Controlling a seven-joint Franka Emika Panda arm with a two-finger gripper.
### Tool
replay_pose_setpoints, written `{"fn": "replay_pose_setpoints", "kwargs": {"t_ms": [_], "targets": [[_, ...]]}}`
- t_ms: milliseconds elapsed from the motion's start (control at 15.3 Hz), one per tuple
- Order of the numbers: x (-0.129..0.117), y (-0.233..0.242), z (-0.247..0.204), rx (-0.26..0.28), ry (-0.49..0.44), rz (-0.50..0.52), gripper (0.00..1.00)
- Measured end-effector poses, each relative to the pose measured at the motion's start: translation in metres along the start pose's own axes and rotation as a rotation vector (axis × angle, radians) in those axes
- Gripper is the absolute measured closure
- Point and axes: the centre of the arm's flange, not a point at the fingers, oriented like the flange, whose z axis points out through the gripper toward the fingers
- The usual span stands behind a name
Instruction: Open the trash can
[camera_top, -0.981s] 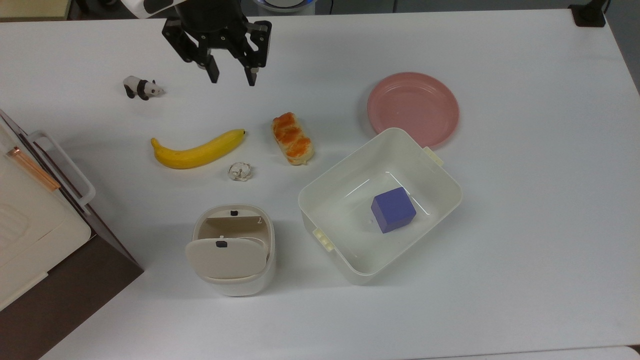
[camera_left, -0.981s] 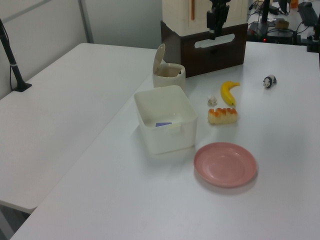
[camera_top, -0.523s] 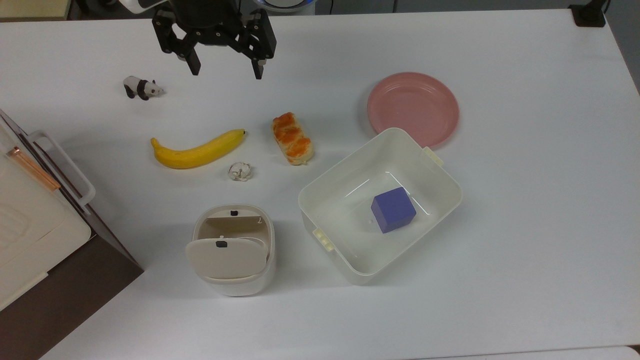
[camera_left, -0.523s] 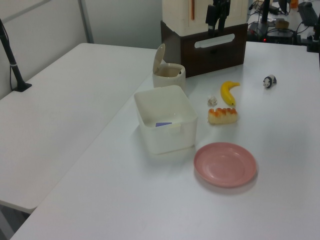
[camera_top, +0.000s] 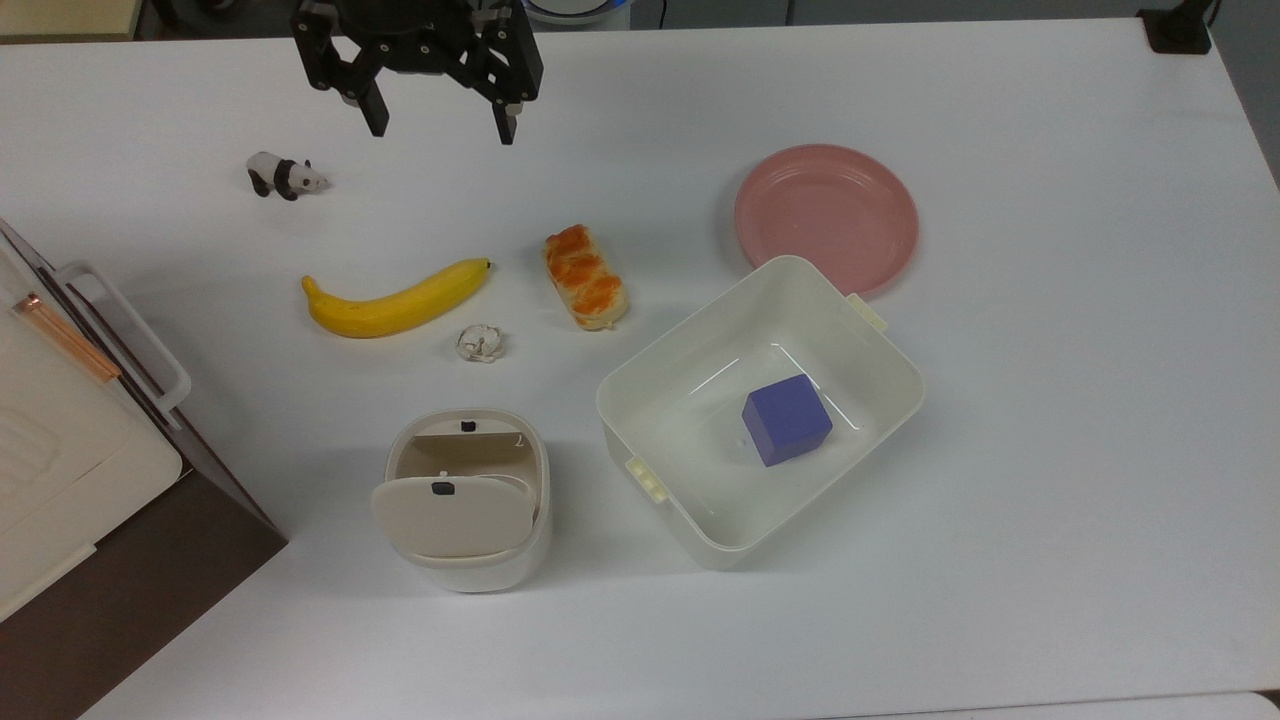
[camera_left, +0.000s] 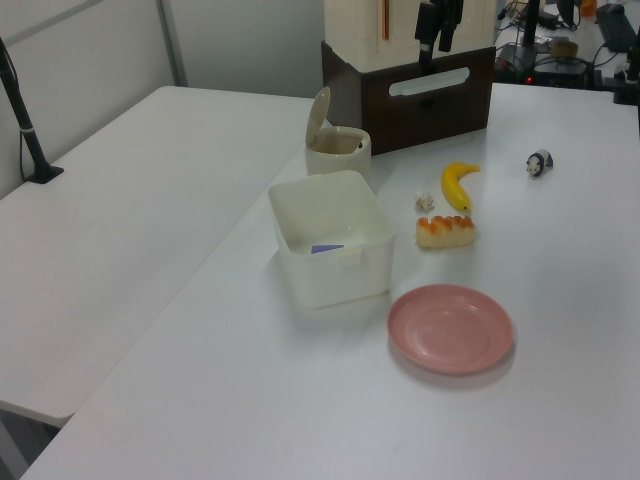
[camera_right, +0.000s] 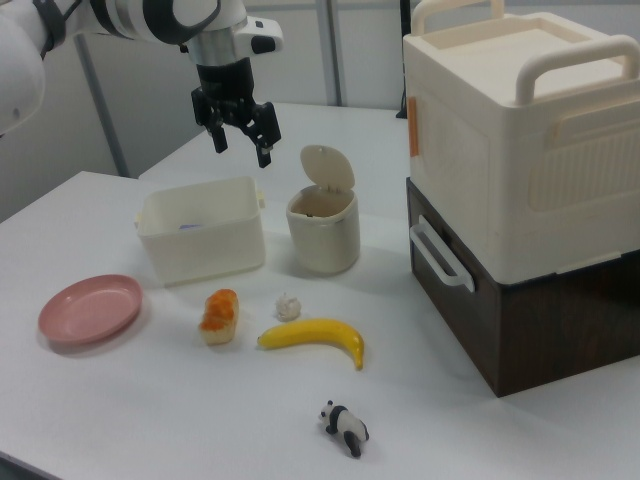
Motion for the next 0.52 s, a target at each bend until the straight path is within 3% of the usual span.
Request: {"fn": "replay_pose_setpoints", "kwargs": {"t_ms": [523], "targets": [[-0.0013, -0.006, 0.0011, 0.003, -0.009, -0.01, 0.0]]}}
